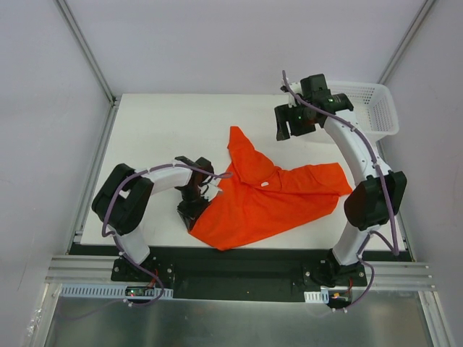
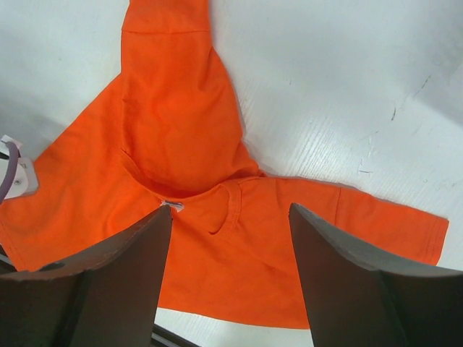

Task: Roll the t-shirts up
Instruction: Flatten out the T-shirt at the center of the board.

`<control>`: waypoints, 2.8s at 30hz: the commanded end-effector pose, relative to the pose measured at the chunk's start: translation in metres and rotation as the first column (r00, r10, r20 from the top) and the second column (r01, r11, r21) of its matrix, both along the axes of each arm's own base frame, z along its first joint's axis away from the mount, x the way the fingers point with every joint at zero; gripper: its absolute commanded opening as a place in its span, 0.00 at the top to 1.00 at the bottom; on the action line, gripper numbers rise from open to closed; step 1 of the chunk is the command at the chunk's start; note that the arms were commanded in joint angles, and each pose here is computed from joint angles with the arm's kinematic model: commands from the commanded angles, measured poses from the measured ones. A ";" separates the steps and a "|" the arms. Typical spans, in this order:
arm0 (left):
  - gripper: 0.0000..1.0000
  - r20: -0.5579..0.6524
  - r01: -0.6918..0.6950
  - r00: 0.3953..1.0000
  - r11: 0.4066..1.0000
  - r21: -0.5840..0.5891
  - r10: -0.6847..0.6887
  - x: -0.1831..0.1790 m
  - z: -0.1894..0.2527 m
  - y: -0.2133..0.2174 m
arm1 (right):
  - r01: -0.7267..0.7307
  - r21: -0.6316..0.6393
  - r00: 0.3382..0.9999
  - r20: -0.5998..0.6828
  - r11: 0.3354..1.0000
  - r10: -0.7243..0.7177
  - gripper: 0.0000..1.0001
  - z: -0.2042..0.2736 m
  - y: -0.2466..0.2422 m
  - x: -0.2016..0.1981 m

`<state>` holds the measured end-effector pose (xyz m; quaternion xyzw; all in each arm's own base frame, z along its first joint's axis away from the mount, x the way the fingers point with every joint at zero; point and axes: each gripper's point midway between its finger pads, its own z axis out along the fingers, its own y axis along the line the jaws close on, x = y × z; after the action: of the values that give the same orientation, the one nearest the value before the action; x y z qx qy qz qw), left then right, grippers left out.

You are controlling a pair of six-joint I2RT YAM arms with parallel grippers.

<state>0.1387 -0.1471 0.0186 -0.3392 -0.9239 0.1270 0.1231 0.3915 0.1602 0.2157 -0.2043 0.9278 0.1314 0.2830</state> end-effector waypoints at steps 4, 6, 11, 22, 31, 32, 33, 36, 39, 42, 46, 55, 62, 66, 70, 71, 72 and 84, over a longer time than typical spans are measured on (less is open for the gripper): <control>1.00 0.105 -0.011 0.994 0.999 -0.045 0.016 0.016 0.047 0.006 | -0.190 0.032 0.980 -0.058 0.981 0.191 0.26 -0.037 0.055 -0.002; 1.00 0.135 -0.012 0.991 0.997 -0.073 0.022 0.019 0.062 0.008 | -0.285 0.016 0.956 -0.075 0.958 0.285 0.25 -0.050 0.073 -0.011; 1.00 0.177 -0.078 0.979 0.985 -0.155 0.105 0.030 0.079 0.015 | -0.465 -0.068 0.881 -0.135 0.883 0.453 0.25 -0.088 0.099 -0.042; 1.00 0.169 -0.129 0.970 0.962 -0.242 0.173 0.039 0.092 0.013 | -0.608 -0.201 0.793 -0.192 0.768 0.578 0.24 -0.139 0.129 -0.065; 1.00 0.195 -0.154 0.960 0.959 -0.240 0.203 0.042 0.095 0.025 | -0.626 -0.333 0.780 -0.284 0.706 0.558 0.35 -0.177 0.099 -0.063; 1.00 0.196 -0.156 0.959 0.959 -0.238 0.204 0.042 0.094 0.026 | -0.624 -0.346 0.781 -0.283 0.700 0.557 0.41 -0.181 0.097 -0.062; 1.00 0.194 -0.156 0.959 0.959 -0.237 0.204 0.042 0.094 0.026 | -0.623 -0.360 0.782 -0.280 0.694 0.557 0.45 -0.181 0.096 -0.060; 1.00 0.201 -0.163 0.956 0.958 -0.236 0.212 0.045 0.094 0.029 | -0.590 -0.413 0.806 -0.246 0.694 0.539 0.69 -0.175 0.091 -0.048; 1.00 0.232 -0.163 0.949 0.962 -0.221 0.214 0.053 0.098 0.036 | -0.510 -0.400 0.857 -0.161 0.762 0.490 0.82 -0.138 0.090 -0.033; 1.00 0.285 -0.161 0.933 0.965 -0.209 0.218 0.066 0.106 0.047 | -0.453 -0.295 0.890 -0.099 0.841 0.445 0.90 -0.090 0.083 -0.028; 1.00 0.343 -0.174 0.906 0.958 -0.226 0.246 0.086 0.126 0.058 | -0.391 -0.173 0.918 -0.140 0.904 0.371 0.92 -0.057 0.056 -0.047; 1.00 0.379 -0.146 0.901 0.970 -0.194 0.211 0.119 0.150 0.073 | -0.105 -0.003 0.949 -0.300 0.995 0.099 0.99 -0.043 -0.032 -0.110; 1.00 0.343 -0.163 0.910 0.963 -0.214 0.230 0.157 0.146 0.069 | 0.180 -0.092 0.875 -0.439 0.979 -0.203 0.76 -0.070 -0.101 -0.170; 1.00 0.261 -0.150 0.941 0.957 -0.249 0.216 0.149 0.131 0.060 | 0.161 -0.062 0.892 -0.418 0.985 -0.172 0.29 -0.054 -0.104 -0.168; 1.00 0.221 -0.152 0.953 0.959 -0.241 0.207 0.142 0.119 0.061 | 0.100 0.007 0.954 -0.284 0.995 -0.094 0.29 -0.029 -0.088 -0.095; 1.00 0.208 -0.159 0.955 0.958 -0.238 0.210 0.140 0.115 0.061 | 0.076 0.013 0.966 -0.248 0.997 -0.070 0.30 -0.025 -0.083 -0.079; 1.00 0.204 -0.162 0.956 0.958 -0.237 0.212 0.139 0.113 0.061 | 0.056 0.001 0.978 -0.202 0.998 -0.055 0.33 -0.025 -0.079 -0.059; 1.00 0.166 -0.145 0.972 0.982 -0.120 0.164 0.112 0.077 0.084 | -0.102 -0.251 0.992 -0.099 0.963 0.079 0.49 -0.113 -0.026 0.089</control>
<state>0.2411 -0.0639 0.0842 -0.2688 -0.9488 0.1610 0.0402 0.4494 0.1488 0.1134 -0.2745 0.9381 0.0916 0.1903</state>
